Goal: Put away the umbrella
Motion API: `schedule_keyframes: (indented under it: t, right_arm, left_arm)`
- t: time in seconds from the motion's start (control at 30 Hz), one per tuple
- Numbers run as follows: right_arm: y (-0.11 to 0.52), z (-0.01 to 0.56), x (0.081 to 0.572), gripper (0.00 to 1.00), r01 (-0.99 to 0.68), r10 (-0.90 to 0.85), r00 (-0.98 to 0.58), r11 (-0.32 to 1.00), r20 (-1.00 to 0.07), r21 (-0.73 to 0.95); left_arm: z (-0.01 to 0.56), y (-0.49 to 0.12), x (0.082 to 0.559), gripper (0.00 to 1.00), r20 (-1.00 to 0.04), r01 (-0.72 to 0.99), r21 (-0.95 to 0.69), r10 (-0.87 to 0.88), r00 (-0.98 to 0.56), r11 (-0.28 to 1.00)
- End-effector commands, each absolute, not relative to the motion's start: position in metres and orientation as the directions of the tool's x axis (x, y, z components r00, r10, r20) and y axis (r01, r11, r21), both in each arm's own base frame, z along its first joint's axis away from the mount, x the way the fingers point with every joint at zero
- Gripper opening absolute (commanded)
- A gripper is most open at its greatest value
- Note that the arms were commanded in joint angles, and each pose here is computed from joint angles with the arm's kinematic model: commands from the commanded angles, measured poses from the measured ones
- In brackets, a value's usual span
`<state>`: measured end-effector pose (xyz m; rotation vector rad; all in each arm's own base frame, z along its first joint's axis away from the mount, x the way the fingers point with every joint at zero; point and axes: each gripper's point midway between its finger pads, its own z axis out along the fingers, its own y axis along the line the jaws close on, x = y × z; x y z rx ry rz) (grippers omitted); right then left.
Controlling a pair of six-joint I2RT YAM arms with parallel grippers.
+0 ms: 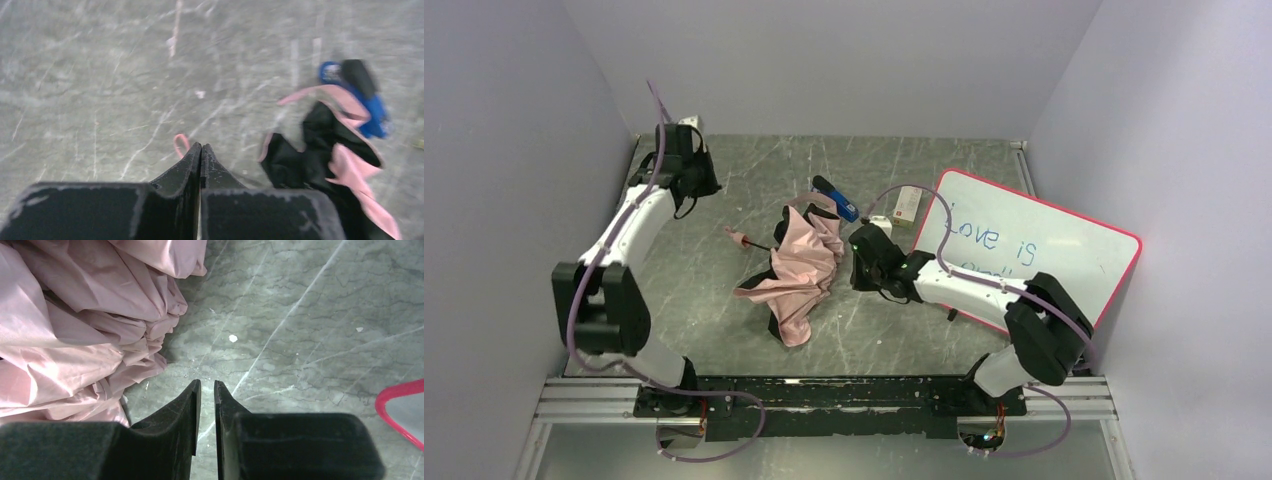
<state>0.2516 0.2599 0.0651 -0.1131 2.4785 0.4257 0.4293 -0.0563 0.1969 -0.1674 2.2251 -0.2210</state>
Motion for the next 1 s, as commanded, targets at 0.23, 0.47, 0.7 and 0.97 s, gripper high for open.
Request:
schedule_keyframes:
  t: [0.23,0.47,0.7,0.97]
  right_arm:
    - [0.278,0.056,0.272,0.2,-0.218,-0.032,-0.811,0.943,-0.584,0.251]
    - [0.292,0.048,0.295,0.2,-0.224,-0.041,-0.817,0.942,-0.574,0.251]
    - [0.304,0.038,0.301,0.2,-0.249,-0.072,-0.837,0.933,-0.542,0.26]
    - [0.315,0.033,0.3,0.2,-0.275,-0.091,-0.85,0.917,-0.519,0.288]
  left_arm:
    - [0.088,-0.022,0.455,0.05,-0.614,-0.155,-0.114,-0.192,-0.765,0.981]
    - [0.049,-0.029,0.447,0.05,-0.528,-0.074,-0.104,-0.118,-0.841,0.992]
    - [0.021,-0.045,0.424,0.05,-0.42,0.043,-0.153,-0.025,-0.907,0.987]
    - [0.024,-0.065,0.417,0.05,-0.439,0.132,-0.216,0.024,-0.898,0.967]
